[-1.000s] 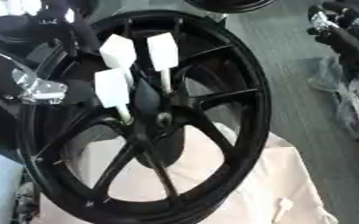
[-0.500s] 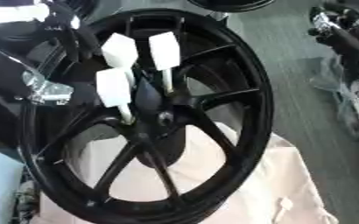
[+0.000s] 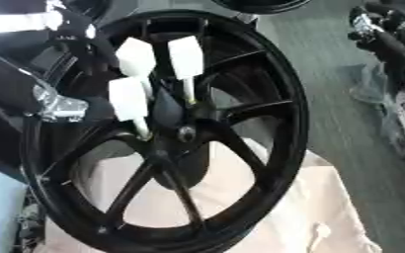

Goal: Pull the pin out of the wheel hub.

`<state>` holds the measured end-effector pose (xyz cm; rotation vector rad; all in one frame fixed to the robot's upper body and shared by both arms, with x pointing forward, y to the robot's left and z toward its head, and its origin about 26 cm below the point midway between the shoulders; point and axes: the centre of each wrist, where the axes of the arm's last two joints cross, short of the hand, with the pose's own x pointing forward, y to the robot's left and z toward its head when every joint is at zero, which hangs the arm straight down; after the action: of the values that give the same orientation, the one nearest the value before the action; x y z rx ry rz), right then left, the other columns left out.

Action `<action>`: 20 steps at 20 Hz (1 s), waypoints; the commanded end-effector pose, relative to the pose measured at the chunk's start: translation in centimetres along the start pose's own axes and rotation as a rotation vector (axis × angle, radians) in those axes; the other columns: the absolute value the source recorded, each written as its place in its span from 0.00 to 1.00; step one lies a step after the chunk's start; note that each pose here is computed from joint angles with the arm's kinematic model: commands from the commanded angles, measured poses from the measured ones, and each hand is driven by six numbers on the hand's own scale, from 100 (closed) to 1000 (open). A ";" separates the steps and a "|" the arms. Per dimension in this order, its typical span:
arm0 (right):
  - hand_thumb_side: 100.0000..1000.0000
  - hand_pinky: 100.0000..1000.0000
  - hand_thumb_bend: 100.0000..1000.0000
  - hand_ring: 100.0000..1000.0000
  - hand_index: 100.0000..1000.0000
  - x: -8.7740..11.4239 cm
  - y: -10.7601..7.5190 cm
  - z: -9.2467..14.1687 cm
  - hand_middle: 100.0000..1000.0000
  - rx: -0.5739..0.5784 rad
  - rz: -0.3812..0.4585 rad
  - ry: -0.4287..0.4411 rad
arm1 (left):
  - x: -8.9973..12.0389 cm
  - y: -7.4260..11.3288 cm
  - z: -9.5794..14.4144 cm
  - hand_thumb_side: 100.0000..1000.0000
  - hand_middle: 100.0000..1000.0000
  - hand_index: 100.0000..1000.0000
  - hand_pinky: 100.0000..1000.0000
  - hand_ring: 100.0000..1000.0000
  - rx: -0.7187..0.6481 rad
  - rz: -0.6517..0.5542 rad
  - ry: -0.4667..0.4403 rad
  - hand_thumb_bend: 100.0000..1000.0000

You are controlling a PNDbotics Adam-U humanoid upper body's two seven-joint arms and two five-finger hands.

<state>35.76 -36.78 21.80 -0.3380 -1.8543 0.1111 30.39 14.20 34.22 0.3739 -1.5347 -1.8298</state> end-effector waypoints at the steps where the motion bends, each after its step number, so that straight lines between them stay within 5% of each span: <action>1: 0.44 0.87 0.12 0.74 0.89 0.9 -0.5 -0.3 0.70 -0.006 0.020 -0.027 | 0.0 0.5 0.1 0.44 0.58 0.73 0.75 0.58 -0.132 0.097 0.112 0.37; 20: 0.45 0.87 0.11 0.74 0.89 0.9 -0.5 -0.3 0.70 -0.008 0.017 -0.029 | -0.9 0.1 -0.9 0.42 0.57 0.71 0.74 0.57 -0.132 0.105 0.122 0.33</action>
<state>35.82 -36.78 21.81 -0.3373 -1.8542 0.1097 31.74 13.95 33.41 0.3719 -1.5023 -1.8087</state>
